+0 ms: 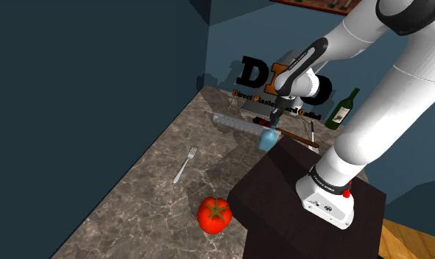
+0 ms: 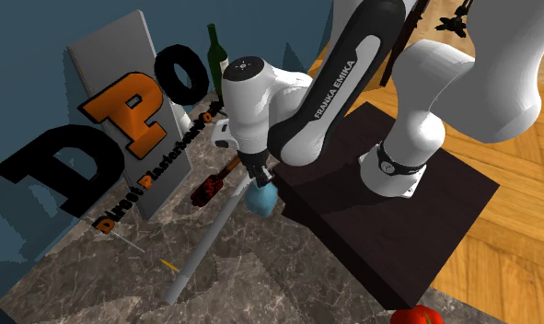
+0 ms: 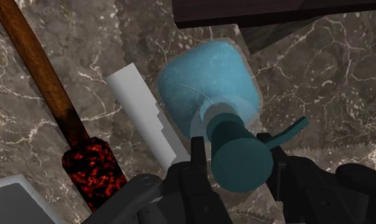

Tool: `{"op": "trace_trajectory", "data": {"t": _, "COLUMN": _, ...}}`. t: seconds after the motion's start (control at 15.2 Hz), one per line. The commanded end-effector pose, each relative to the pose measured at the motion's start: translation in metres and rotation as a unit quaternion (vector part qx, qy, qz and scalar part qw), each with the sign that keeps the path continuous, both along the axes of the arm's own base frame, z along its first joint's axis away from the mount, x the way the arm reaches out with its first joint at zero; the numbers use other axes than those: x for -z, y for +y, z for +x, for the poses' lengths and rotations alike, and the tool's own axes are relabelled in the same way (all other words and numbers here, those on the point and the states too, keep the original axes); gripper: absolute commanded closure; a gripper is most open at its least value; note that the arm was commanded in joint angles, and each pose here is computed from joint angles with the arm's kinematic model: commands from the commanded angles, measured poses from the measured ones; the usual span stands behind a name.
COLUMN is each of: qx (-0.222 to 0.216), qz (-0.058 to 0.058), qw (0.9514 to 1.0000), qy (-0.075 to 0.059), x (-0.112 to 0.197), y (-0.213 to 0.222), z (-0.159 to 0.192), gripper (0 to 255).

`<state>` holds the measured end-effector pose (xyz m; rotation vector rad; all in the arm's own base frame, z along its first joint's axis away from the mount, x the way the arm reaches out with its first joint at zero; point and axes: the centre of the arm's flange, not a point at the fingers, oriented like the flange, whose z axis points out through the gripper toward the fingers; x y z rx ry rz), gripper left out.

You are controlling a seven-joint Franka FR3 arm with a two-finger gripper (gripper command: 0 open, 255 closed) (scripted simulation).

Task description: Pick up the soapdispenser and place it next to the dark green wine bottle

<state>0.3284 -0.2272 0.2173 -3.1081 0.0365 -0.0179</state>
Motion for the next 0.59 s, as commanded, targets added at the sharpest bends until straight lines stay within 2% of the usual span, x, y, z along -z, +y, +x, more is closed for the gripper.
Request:
{"op": "trace_trajectory", "data": {"t": 0.0, "qx": 0.0, "qz": 0.0, "qw": 1.0, "qy": 0.0, "x": 0.0, "y": 0.0, "z": 0.0, "gripper": 255}}
{"op": "trace_trajectory", "data": {"t": 0.53, "qx": 0.0, "qz": 0.0, "qw": 1.0, "qy": 0.0, "x": -0.037, "y": 0.0, "z": 0.0, "gripper": 255}}
